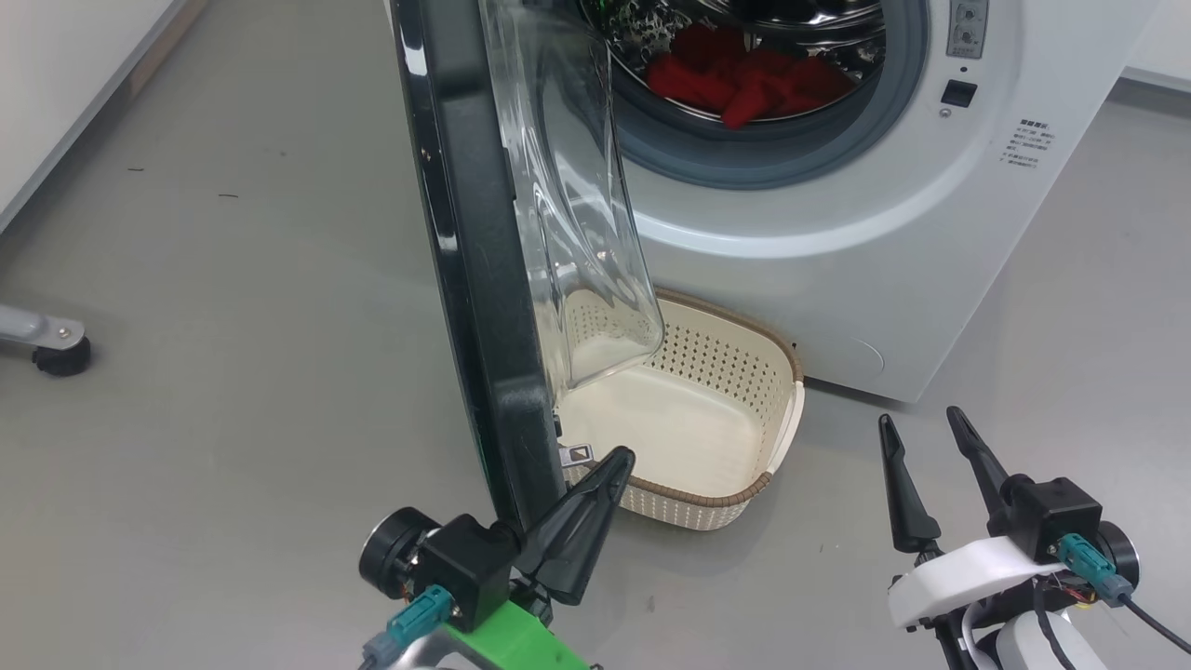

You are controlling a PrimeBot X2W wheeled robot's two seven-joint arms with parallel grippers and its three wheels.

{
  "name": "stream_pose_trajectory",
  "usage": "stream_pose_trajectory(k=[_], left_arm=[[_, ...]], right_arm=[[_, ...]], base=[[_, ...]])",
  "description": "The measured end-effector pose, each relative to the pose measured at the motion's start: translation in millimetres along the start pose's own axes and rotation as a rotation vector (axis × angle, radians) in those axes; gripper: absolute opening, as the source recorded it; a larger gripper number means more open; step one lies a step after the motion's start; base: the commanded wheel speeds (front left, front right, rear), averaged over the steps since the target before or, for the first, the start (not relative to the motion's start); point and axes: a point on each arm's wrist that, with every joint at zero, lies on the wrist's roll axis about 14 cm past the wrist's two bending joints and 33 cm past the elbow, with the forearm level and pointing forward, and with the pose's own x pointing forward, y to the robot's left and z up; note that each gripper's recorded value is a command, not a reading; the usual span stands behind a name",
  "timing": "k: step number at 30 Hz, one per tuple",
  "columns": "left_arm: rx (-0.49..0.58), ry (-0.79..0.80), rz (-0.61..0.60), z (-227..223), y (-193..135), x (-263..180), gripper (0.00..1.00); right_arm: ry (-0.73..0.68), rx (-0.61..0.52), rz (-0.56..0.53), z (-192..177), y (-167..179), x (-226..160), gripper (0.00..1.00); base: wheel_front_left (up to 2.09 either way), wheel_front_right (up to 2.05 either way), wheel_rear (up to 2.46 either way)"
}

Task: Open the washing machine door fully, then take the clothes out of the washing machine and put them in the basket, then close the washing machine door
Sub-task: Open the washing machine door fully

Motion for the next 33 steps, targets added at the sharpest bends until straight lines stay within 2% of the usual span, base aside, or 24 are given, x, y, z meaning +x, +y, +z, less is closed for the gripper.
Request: stream_pose_trajectory(k=[9,33], left_arm=[[-0.014,0.051,0.108,-15,30,-4,0.00],[-0.041,0.079,0.218,-30,56,-13,0.00]], right_arm=[[-0.006,0.003,-0.004,1,-2,2,1.00],[-0.013,-0.005,-0.016,4,-7,3,1.00]], base=[[0.00,0.00,0.00],[0.00,0.00,0.00]])
